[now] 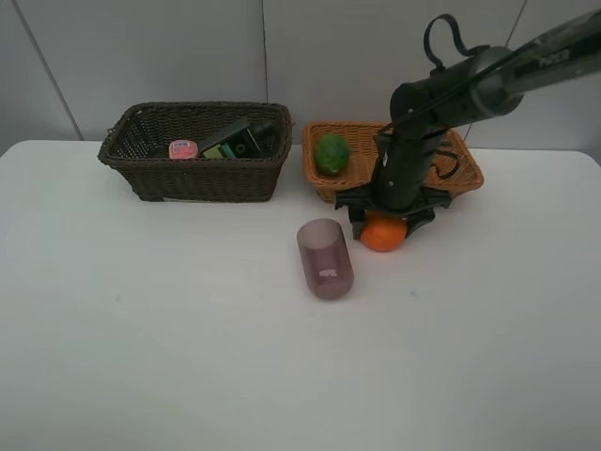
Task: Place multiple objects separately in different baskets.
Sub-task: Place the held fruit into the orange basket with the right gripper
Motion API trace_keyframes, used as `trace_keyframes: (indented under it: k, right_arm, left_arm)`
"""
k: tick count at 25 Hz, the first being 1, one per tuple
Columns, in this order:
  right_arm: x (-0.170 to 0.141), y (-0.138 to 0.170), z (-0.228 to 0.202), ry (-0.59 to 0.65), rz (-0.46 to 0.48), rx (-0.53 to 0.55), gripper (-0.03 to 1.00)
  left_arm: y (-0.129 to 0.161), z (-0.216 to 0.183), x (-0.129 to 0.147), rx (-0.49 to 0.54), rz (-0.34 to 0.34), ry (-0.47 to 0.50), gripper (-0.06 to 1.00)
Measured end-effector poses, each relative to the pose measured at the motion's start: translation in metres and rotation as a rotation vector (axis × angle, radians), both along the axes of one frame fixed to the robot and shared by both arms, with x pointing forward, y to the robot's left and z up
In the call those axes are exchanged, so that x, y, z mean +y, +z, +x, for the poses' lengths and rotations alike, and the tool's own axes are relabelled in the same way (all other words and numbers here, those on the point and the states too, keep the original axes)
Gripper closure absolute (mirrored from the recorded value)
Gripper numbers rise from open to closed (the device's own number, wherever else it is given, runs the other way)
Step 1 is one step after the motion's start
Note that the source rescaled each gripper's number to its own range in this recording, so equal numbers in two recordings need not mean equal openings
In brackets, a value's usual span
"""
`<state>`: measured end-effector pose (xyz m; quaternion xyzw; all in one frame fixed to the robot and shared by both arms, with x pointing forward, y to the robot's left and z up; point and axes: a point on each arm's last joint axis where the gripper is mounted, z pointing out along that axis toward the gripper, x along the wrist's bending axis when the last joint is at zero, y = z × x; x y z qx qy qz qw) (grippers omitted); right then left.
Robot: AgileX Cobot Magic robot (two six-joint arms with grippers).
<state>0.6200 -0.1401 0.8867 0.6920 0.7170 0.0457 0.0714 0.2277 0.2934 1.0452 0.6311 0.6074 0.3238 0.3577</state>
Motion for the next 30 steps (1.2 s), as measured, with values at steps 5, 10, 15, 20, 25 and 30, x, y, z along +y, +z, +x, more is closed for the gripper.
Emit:
trace_keyframes:
  k: [5, 10, 15, 20, 25, 30]
  right_arm:
    - [0.000, 0.000, 0.000, -0.001, 0.000, 0.001, 0.63]
    - [-0.002, 0.001, -0.003, 0.012, -0.019, 0.031, 0.63]
    - [-0.004, 0.010, -0.009, 0.059, -0.051, 0.074, 0.63]
    - [-0.001, 0.020, -0.016, 0.097, -0.075, 0.106, 0.63]
    - [0.000, 0.034, -0.020, 0.102, -0.074, 0.100, 0.63]
    - [-0.003, 0.046, -0.035, 0.115, -0.070, 0.083, 0.63]
  left_arm:
    - [0.000, 0.000, 0.000, 0.000, 0.000, 0.000, 0.19]
    - [0.000, 0.000, 0.000, 0.000, 0.000, 0.000, 0.19]
    - [0.000, 0.000, 0.000, 0.000, 0.000, 0.000, 0.19]
    - [0.000, 0.000, 0.000, 0.000, 0.000, 0.000, 0.19]
    - [0.000, 0.000, 0.000, 0.000, 0.000, 0.000, 0.19]
    - [0.000, 0.000, 0.000, 0.000, 0.000, 0.000, 0.19]
